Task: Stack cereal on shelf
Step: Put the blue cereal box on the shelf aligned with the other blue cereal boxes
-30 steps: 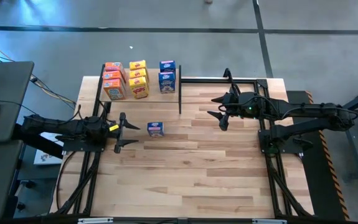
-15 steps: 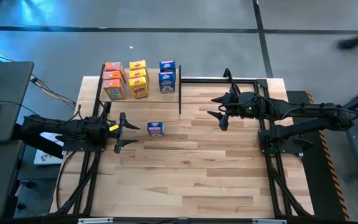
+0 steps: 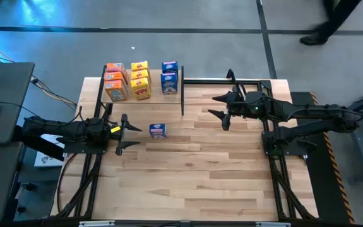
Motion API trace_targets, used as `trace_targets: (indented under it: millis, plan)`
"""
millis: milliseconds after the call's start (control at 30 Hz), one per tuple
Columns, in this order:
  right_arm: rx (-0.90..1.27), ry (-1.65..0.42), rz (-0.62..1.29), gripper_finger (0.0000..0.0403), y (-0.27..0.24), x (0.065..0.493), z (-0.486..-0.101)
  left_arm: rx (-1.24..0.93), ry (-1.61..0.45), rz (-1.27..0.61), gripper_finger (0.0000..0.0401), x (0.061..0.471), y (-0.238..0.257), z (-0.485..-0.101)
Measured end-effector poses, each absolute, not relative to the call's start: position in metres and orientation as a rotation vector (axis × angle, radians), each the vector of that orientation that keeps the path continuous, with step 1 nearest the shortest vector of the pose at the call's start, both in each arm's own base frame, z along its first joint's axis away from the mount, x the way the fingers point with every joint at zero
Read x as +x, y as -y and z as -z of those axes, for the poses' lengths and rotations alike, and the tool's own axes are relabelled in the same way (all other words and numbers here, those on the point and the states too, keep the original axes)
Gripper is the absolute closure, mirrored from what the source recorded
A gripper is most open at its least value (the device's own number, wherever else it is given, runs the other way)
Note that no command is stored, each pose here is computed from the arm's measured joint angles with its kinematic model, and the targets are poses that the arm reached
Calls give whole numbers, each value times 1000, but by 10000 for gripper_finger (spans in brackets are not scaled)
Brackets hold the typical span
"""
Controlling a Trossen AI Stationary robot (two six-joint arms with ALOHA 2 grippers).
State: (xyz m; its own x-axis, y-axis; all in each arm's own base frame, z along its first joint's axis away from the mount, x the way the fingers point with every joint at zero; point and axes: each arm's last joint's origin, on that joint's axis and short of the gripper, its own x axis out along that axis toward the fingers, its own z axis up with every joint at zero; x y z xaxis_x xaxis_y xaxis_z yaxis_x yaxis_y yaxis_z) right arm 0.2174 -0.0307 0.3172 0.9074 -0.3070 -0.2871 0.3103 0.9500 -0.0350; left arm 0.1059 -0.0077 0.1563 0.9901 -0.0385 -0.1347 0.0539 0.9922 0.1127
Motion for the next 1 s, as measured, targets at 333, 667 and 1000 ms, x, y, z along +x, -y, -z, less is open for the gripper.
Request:
trace_targets:
  millis: [333,667,1000]
  plan:
    - [-103,-21,227,139,29,222,-345,116,-133,46,150,106,8,-156]
    - [-240,93,218,139,28,222,-357,116,-133,47,150,106,8,-156]
    - [-243,26,214,139,31,244,-390,116,-133,47,150,106,8,-156]
